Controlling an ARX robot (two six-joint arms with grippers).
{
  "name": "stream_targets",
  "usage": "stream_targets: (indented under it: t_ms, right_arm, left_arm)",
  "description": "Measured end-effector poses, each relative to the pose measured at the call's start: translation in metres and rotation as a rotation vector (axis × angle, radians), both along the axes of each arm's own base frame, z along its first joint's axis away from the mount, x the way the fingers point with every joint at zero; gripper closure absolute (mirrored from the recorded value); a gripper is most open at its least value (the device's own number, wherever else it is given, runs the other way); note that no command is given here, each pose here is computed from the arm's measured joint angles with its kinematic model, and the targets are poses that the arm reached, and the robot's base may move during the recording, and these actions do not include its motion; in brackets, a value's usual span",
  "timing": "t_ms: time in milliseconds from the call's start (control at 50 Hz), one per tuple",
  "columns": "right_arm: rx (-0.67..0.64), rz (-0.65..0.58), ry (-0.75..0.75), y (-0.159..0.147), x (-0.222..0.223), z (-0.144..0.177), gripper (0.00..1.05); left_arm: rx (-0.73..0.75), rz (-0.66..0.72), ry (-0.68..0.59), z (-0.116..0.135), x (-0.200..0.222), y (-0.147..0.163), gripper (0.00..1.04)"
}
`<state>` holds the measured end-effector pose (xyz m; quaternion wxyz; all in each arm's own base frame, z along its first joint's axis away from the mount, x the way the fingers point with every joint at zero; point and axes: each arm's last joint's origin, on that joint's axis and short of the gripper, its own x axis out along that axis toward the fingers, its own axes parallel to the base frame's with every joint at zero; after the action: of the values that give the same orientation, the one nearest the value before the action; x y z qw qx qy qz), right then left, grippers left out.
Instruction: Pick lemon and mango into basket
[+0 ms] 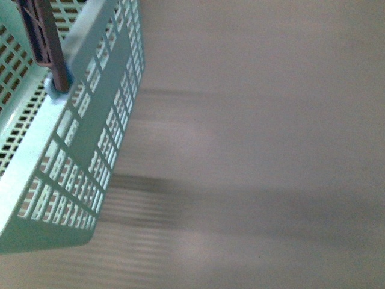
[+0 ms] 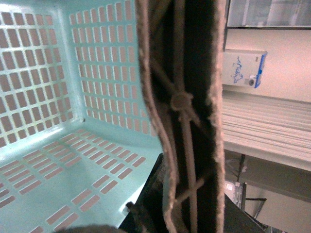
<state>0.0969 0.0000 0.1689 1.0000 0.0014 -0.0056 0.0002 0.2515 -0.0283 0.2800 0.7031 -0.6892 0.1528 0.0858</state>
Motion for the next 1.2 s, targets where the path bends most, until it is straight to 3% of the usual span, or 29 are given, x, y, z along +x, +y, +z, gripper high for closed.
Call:
stream_targets:
  t_ms: [200, 500, 1199]
  right_arm:
    - [0.0, 0.0, 0.0, 0.0, 0.0, 0.0, 0.09]
    - [0.0, 0.0, 0.0, 0.0, 0.0, 0.0, 0.09]
    - [0.0, 0.0, 0.0, 0.0, 0.0, 0.0, 0.09]
  left_arm:
    - [-0.015, -0.017, -0.063, 0.027, -0.03, -0.004, 0.98]
    - [-0.028, -0.005, -0.081, 0.048, -0.055, -0.002, 0.98]
    - [-0.022, 0.002, -0.082, 0.049, -0.055, -0.001, 0.98]
